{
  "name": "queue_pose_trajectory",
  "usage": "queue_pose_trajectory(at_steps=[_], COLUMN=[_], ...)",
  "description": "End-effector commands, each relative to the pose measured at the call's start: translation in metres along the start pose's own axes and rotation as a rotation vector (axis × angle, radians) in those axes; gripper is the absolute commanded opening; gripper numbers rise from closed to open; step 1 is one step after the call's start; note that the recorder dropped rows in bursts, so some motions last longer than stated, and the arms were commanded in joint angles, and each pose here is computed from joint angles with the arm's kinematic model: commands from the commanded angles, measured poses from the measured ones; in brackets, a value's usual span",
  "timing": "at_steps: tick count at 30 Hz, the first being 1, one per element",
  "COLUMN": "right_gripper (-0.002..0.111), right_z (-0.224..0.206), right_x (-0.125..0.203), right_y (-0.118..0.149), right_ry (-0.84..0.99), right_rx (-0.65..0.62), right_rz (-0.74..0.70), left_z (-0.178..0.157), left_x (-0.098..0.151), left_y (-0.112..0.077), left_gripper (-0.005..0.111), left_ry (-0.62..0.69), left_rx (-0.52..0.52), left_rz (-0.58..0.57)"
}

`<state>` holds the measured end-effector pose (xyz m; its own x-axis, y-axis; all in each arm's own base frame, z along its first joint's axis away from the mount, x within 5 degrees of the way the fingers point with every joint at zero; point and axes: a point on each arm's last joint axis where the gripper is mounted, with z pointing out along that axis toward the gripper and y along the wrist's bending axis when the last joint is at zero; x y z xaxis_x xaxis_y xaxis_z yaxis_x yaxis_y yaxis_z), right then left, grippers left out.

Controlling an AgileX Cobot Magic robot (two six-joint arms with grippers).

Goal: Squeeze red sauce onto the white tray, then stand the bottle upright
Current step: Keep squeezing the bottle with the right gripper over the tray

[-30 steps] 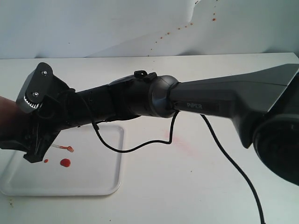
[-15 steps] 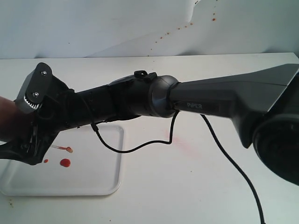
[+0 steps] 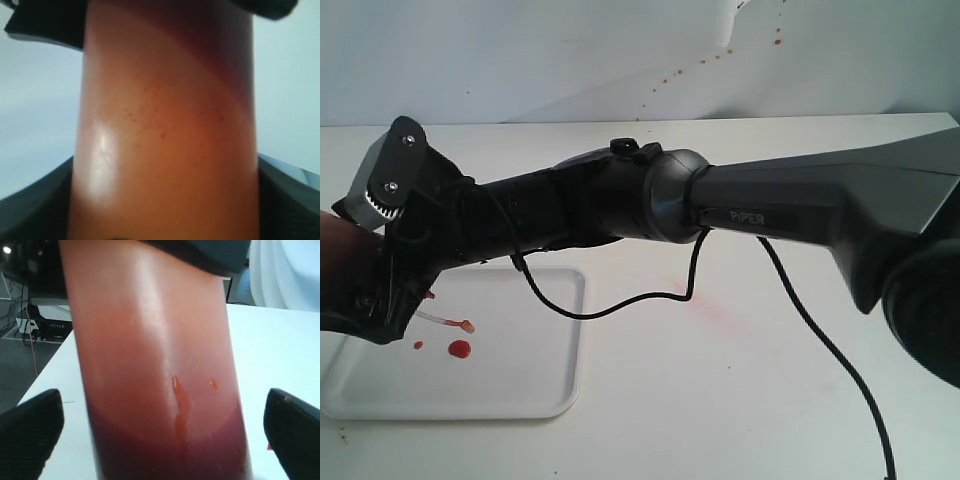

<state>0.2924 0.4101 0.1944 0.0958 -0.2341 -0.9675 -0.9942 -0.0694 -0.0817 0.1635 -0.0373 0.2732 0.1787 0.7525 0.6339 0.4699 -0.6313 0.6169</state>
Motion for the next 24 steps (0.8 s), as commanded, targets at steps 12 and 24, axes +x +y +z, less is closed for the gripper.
queue_pose_trajectory(at_steps=[12,24], right_gripper=[0.028,0.01], right_z=[-0.0012,-0.0012], right_x=[-0.0074,-0.0074], right_y=[-0.0004,-0.0004], right_ry=[-0.009,-0.01], right_rx=[0.01,0.01], right_rz=[-0.02,-0.015], left_z=[-0.0025,-0.0025], left_x=[0.002,0.0019], left_y=[0.0011,0.0011], left_gripper=[0.0,0.0], left_ry=[0.007,0.005], left_rx=[-0.019,-0.02], left_rz=[-0.008,-0.009])
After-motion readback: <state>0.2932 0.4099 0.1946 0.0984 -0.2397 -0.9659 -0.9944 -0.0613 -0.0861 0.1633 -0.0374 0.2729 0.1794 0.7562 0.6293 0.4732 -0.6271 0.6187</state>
